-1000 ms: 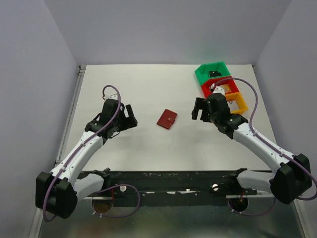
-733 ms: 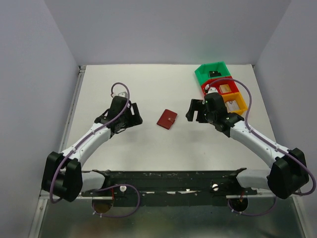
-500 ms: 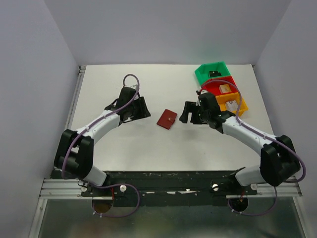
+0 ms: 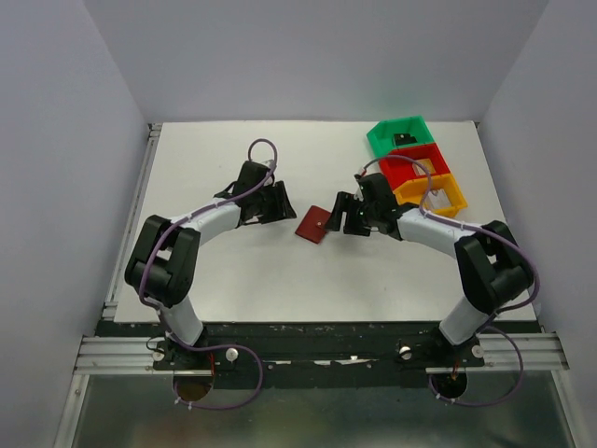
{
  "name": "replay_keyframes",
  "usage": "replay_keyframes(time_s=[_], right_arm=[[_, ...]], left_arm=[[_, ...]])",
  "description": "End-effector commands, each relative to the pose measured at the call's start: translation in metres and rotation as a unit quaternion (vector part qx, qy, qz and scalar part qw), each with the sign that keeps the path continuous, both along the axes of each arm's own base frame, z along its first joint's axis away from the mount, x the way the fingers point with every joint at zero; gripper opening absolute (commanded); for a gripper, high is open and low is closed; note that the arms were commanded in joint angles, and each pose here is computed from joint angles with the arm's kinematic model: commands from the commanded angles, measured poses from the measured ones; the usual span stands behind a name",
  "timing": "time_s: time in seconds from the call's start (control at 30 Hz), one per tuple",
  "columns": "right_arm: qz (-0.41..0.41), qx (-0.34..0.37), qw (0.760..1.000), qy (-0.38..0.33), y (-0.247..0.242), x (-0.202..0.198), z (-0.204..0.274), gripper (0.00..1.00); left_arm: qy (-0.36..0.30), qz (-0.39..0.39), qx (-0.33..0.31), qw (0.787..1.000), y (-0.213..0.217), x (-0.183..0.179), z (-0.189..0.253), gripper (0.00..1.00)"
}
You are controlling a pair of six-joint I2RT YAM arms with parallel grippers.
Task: Take the credit cards out of the card holder
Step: Pick up the card holder from the center of the board.
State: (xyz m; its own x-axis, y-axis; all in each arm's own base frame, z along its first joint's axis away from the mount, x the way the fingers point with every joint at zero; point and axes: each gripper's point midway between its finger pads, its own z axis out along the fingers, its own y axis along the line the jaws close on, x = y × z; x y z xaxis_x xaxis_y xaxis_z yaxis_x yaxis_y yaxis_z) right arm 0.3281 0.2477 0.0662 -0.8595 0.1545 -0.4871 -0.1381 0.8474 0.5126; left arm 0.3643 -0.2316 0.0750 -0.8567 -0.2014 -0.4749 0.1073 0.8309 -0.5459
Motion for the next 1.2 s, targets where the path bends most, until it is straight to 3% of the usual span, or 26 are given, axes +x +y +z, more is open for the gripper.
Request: replay_keyframes(time_s=[0.0,0.47,0.87,1.03,1.17], right_arm=[[-0.017,0.058,0.998,0.019,0.011,0.016,-0.001,0.75],[-0.029,0.108,0.993,0.025,0.014,0.052,-0.010,0.51],[-0.028,0.119,0.991,0.046,0.020,0.061,-0.022,0.47],[-0.032,0.107,0.993,0.047,0.015,0.058,-0.024,0.53],[-0.028,0.114,0.992,0.049,0.016,0.057,-0.025,0.53]], left_arm=[[-0.032,-0.019,-0.024,0.999,-0.014,0.010,0.009,0.58],[-0.007,-0.021,-0.031,0.999,-0.018,0.009,-0.013,0.56],[0.000,-0.025,-0.025,0.999,-0.020,0.004,-0.020,0.54],[0.000,-0.024,-0.021,0.999,-0.019,0.004,-0.021,0.54],[0.000,-0.025,-0.021,0.999,-0.020,0.003,-0.022,0.54]])
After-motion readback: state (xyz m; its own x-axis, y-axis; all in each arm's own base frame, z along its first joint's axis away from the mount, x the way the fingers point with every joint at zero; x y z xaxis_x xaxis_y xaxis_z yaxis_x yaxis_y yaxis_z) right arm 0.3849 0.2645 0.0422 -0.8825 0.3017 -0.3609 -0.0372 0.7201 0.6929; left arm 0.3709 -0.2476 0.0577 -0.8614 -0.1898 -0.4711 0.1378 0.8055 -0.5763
